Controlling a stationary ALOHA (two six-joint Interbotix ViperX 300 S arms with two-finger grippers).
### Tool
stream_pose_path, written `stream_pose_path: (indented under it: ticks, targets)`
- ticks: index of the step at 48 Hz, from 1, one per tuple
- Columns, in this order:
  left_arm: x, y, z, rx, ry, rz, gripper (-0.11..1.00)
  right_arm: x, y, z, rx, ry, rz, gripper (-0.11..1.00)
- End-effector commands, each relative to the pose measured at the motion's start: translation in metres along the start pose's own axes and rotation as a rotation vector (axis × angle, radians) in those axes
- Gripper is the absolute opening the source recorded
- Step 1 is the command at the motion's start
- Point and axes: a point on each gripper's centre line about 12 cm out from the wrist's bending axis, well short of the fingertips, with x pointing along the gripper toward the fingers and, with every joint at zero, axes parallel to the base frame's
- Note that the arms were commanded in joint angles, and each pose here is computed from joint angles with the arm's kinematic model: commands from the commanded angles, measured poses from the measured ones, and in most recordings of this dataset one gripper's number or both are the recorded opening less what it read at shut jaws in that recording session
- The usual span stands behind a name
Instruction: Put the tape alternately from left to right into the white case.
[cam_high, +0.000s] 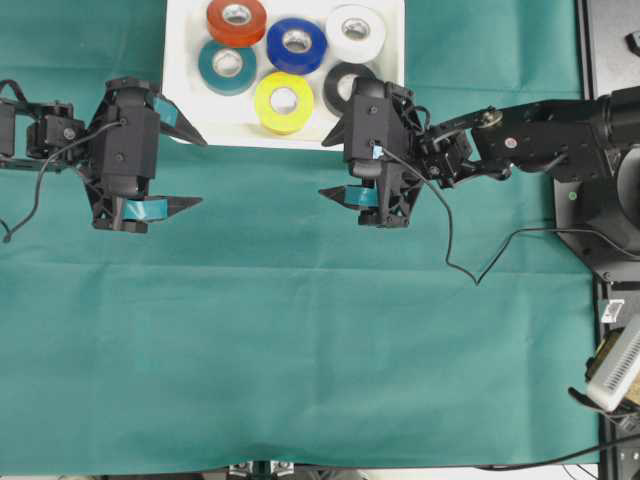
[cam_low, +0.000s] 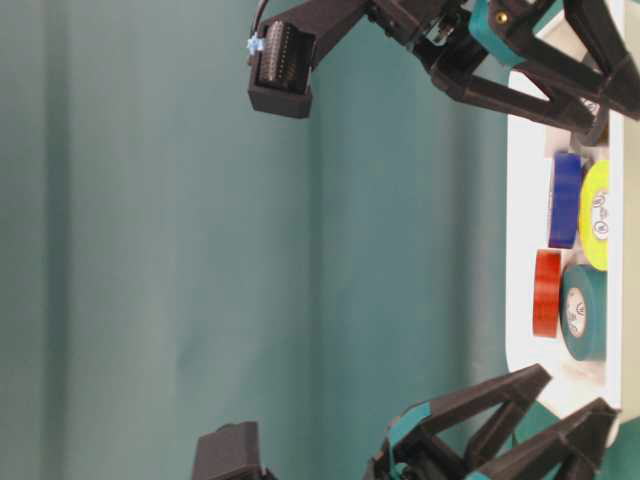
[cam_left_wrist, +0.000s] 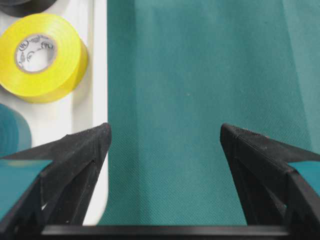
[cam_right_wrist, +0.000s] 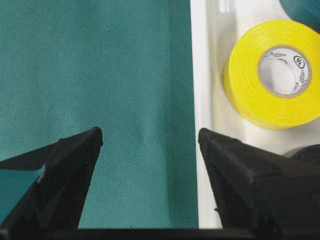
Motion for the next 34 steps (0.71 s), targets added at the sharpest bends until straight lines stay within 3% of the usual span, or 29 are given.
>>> stream_pose_path:
  ticks: [1,18,34]
  targets:
    - [-0.008,0.001,0.011,-0.001,-0.047,0.006,0.63,-0.016,0.003,0.019,-0.002,-0.075,0.014,0.85]
    - [-0.016,-0.002,0.006,0.001,-0.05,0.001,0.63,-0.018,0.003,0.02,-0.002,-0.084,0.016,0.84]
    - [-0.035,-0.003,0.006,0.003,-0.086,0.005,0.63,-0.048,0.004,0.025,-0.005,-0.151,0.022,0.84]
